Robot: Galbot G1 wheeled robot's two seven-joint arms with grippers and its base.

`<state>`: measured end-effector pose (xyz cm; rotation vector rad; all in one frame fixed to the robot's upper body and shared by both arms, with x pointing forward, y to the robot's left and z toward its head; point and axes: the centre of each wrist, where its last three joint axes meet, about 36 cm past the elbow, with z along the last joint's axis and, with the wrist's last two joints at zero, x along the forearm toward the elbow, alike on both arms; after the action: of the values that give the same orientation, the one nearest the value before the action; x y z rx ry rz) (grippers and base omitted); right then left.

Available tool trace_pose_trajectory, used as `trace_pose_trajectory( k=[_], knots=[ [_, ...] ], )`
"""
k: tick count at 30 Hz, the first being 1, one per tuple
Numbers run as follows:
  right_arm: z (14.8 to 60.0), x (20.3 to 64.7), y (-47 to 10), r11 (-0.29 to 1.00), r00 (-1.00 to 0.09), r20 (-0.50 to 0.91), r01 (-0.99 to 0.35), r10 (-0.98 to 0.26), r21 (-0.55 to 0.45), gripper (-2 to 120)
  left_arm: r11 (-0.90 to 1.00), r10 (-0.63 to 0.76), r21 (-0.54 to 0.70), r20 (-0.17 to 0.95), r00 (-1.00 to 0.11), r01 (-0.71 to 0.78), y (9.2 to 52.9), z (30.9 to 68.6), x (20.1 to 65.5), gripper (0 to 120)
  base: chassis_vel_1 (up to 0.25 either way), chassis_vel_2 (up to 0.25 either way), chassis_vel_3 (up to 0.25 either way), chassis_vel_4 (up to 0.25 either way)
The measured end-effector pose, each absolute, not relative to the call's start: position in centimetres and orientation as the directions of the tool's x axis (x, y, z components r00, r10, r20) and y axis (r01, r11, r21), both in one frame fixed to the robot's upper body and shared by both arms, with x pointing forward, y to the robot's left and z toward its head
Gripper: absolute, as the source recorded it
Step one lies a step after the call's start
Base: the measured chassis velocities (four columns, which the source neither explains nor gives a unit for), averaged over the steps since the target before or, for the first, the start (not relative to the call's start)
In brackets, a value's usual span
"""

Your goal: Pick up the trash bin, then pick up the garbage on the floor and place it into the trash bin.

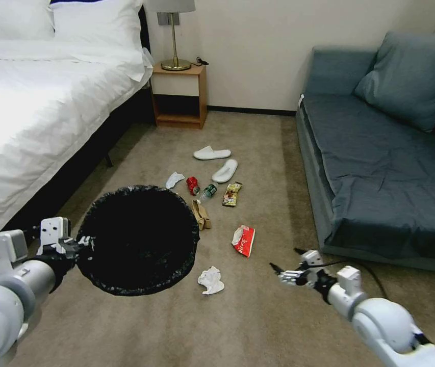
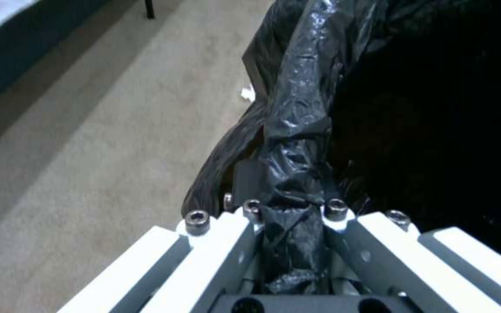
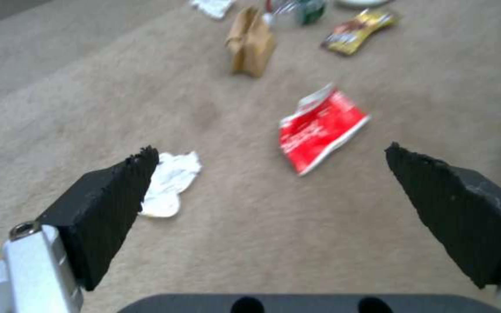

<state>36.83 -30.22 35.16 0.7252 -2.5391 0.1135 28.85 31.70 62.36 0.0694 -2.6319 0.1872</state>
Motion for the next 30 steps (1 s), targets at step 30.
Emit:
trace_pose_trajectory(
  k=[30],
  knots=[
    [20.2, 42.5, -14.5, 0.838, -0.633, 0.590, -0.525, -0.502, 0.149, 100, 0.977, -0.078, -0.150, 0.413, -0.907, -0.153, 33.6, 63.8, 28.5, 2, 0.000, 0.000, 0.000, 0.000]
  ],
)
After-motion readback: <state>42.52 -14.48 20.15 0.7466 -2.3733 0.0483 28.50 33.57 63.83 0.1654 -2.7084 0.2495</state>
